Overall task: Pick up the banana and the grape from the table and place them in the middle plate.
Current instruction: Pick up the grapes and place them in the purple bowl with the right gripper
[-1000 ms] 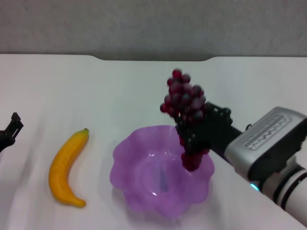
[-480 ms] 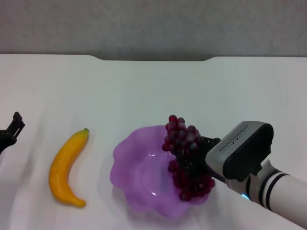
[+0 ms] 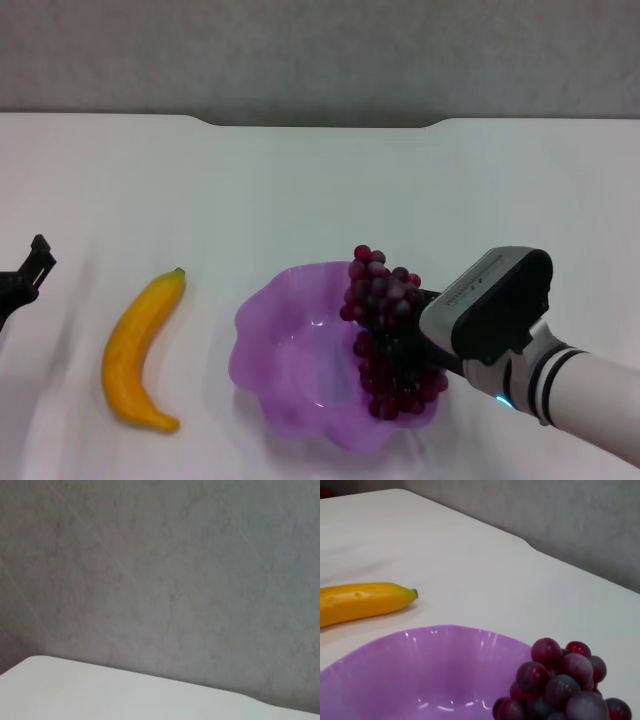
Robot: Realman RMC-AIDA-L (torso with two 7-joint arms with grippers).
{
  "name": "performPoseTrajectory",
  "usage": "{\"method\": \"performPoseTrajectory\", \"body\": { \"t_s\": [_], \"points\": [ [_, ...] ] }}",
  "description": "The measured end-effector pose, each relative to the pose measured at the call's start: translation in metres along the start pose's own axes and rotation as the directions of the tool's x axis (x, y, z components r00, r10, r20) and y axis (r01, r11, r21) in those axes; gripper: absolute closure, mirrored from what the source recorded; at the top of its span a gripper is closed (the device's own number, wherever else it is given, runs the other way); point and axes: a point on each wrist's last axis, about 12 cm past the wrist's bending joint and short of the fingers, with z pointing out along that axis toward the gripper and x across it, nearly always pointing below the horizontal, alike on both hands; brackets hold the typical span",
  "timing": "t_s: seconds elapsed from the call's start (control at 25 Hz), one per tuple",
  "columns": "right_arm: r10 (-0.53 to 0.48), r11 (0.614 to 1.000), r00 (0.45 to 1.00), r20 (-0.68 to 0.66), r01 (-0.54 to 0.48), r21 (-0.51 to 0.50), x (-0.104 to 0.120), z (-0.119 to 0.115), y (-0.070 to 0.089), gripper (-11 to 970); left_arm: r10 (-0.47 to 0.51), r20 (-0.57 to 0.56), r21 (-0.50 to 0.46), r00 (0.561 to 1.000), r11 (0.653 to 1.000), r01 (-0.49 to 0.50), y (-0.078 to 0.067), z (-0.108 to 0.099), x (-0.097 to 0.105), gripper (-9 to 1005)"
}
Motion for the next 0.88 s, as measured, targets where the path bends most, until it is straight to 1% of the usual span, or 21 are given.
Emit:
{"method": "performPoseTrajectory", "body": {
  "t_s": [0.2,0.36,0.56,0.68,0.76,0.88],
  "points": [
    [-0.029,1.000,0.999,0.035,0.029,0.001,-0.006,0.001,0.002,494,0.001,-0.003,0.000,1.000,1.000,-0.001,0.000,0.000,0.000,102],
    [-0.047,0.999,0.996,0.070,0.047,0.007,-0.007,0.000,0.004,405,0.001,-0.004,0.001,1.000,1.000,-0.001,0.000,0.000,0.000,102],
    [-0.073,0.997,0.992,0.107,0.071,0.025,-0.003,-0.002,0.005,282,-0.004,-0.003,-0.010,1.000,1.000,0.004,0.002,-0.001,0.001,102],
    [-0.074,0.997,0.990,0.123,0.071,0.035,-0.003,-0.003,0.004,206,-0.003,-0.004,-0.012,1.000,1.000,0.003,0.002,-0.001,0.001,102],
    [-0.078,0.996,0.982,0.170,0.069,0.063,-0.001,-0.005,0.002,158,-0.003,-0.003,-0.010,1.000,1.000,0.003,0.002,-0.001,0.001,102],
    [-0.089,0.991,0.959,0.269,0.058,0.122,0.008,-0.013,-0.001,88,-0.002,-0.002,-0.008,1.000,1.000,0.002,0.001,0.000,0.000,102]
  ]
}}
